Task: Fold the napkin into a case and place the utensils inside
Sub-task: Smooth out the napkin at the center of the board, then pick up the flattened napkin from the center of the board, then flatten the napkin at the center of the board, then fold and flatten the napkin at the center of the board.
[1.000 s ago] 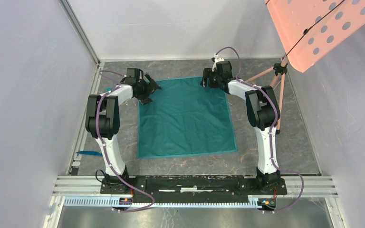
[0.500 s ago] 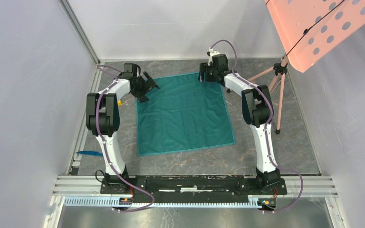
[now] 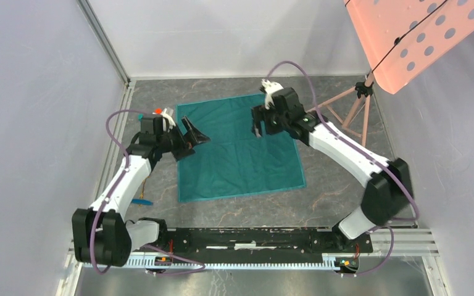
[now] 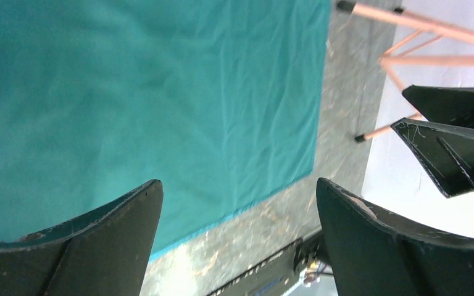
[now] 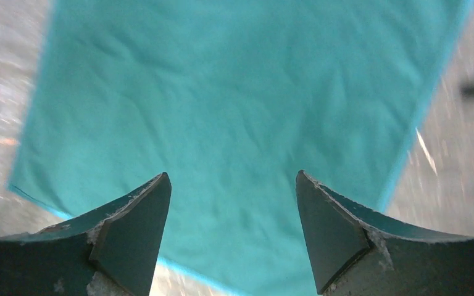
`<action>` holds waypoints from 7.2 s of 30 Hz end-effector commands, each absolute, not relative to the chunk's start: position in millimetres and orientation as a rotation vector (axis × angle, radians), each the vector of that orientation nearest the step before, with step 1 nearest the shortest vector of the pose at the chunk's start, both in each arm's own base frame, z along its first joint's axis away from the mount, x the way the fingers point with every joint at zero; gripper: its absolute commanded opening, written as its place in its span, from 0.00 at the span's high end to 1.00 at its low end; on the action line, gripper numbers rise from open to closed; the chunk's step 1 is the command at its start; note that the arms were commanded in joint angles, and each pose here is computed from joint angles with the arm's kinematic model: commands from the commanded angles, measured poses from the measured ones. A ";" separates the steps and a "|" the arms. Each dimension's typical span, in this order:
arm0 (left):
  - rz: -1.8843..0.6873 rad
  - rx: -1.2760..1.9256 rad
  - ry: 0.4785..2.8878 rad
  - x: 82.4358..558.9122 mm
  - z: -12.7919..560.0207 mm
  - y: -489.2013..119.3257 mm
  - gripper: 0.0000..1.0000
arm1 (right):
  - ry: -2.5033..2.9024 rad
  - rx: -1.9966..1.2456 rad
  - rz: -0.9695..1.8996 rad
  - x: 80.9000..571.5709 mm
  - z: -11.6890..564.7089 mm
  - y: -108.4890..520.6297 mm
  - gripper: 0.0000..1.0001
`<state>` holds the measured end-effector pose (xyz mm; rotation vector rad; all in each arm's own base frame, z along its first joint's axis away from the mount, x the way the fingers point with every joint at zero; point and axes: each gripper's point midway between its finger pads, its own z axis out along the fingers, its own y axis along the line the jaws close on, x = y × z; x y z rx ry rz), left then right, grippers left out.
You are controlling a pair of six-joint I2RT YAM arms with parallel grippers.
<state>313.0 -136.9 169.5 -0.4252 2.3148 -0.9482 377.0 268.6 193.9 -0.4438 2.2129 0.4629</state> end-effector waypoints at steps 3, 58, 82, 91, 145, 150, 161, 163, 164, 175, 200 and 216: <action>-0.972 -0.350 2.263 260.2 176.0 -134.6 0.00 | 2.447 -0.006 0.083 289.6 135.0 145.2 0.18; -1.040 -0.403 2.256 226.1 181.5 -136.5 0.00 | 2.932 0.765 -0.127 211.4 9.6 96.8 0.37; -0.259 -0.875 2.585 168.0 99.7 -87.9 0.00 | 2.765 0.738 0.012 228.7 5.5 97.9 1.00; 0.059 -1.188 2.662 150.1 60.3 -91.2 0.12 | 2.646 0.734 0.091 233.0 8.4 95.3 1.00; 0.118 -1.384 2.568 159.4 9.1 -69.4 0.84 | 2.678 0.673 0.169 234.4 7.2 107.1 1.00; 0.057 -1.295 2.530 174.6 31.9 -69.0 0.98 | 2.624 0.580 0.254 243.4 16.0 114.1 1.00; -0.524 -0.747 2.158 218.7 226.1 -92.5 0.98 | 2.114 0.015 0.751 258.9 146.9 166.5 1.00; -0.632 -0.641 2.028 211.1 275.4 -93.8 0.98 | 1.911 -0.074 0.820 250.2 200.5 170.2 1.00; -0.679 -0.592 1.965 205.6 300.6 -93.9 0.98 | 1.821 -0.114 0.851 243.3 225.0 171.3 1.00; -1.045 -0.088 1.384 92.4 512.1 -96.9 0.98 | 1.161 -0.195 0.938 134.1 451.0 127.4 1.00; -0.511 -0.491 2.086 449.7 254.6 -100.8 0.98 | 1.653 0.367 0.149 368.9 229.7 71.2 1.00; -0.697 -0.520 2.408 474.2 149.0 -97.0 0.98 | 1.874 0.136 0.276 416.0 185.7 121.8 1.00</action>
